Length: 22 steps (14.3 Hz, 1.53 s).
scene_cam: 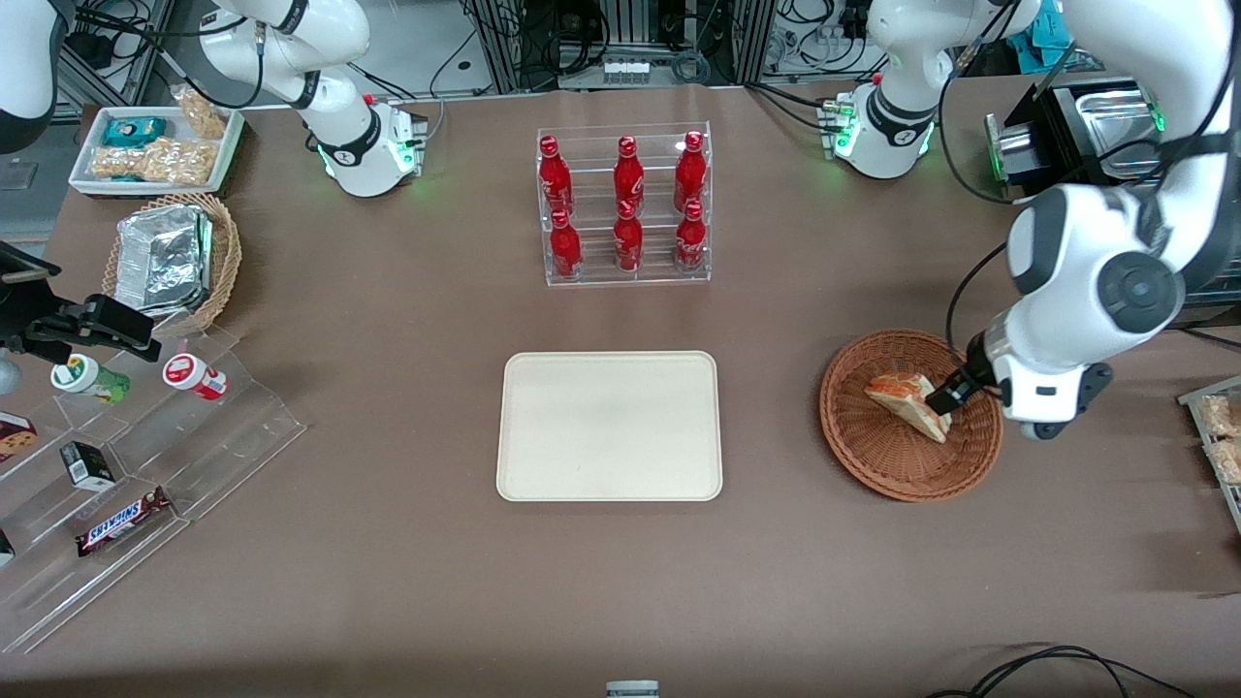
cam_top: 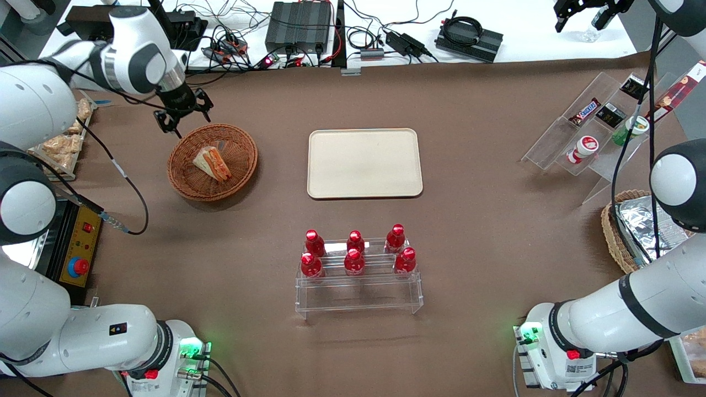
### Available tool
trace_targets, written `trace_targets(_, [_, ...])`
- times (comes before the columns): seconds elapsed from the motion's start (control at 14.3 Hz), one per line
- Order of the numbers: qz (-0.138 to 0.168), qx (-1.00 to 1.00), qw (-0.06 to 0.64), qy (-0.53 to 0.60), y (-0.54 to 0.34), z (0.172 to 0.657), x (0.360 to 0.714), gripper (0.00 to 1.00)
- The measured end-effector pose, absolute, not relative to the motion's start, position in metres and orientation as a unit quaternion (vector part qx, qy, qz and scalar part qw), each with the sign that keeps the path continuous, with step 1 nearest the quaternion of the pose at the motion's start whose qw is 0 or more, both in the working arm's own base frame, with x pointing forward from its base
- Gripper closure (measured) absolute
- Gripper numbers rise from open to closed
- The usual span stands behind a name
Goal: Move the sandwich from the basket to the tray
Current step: 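Lower the left gripper onto the sandwich wedge in the basket and grasp it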
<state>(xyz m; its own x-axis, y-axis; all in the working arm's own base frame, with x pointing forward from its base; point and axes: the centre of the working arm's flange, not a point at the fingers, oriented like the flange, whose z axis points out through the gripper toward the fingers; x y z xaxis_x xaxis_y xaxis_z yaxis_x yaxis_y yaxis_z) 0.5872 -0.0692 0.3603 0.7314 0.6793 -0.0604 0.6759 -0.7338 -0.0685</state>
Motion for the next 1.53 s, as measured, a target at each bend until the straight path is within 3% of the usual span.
trace_targets(0.28, [0.023, -0.904, 0.006, -0.427, -0.07, 0.309, 0.573, 0.0])
trace_targets(0.98, [0.06, -0.897, 0.025, -0.438, -0.066, 0.265, 0.556, 0.0])
trace_targets(1.05, [0.063, -0.896, 0.026, -0.439, -0.065, 0.261, 0.556, 0.07])
trace_targets(1.4, [0.083, -0.891, 0.04, -0.444, -0.059, 0.27, 0.563, 0.59])
trace_targets(1.53, [0.077, -0.894, 0.037, -0.44, -0.059, 0.283, 0.573, 0.76])
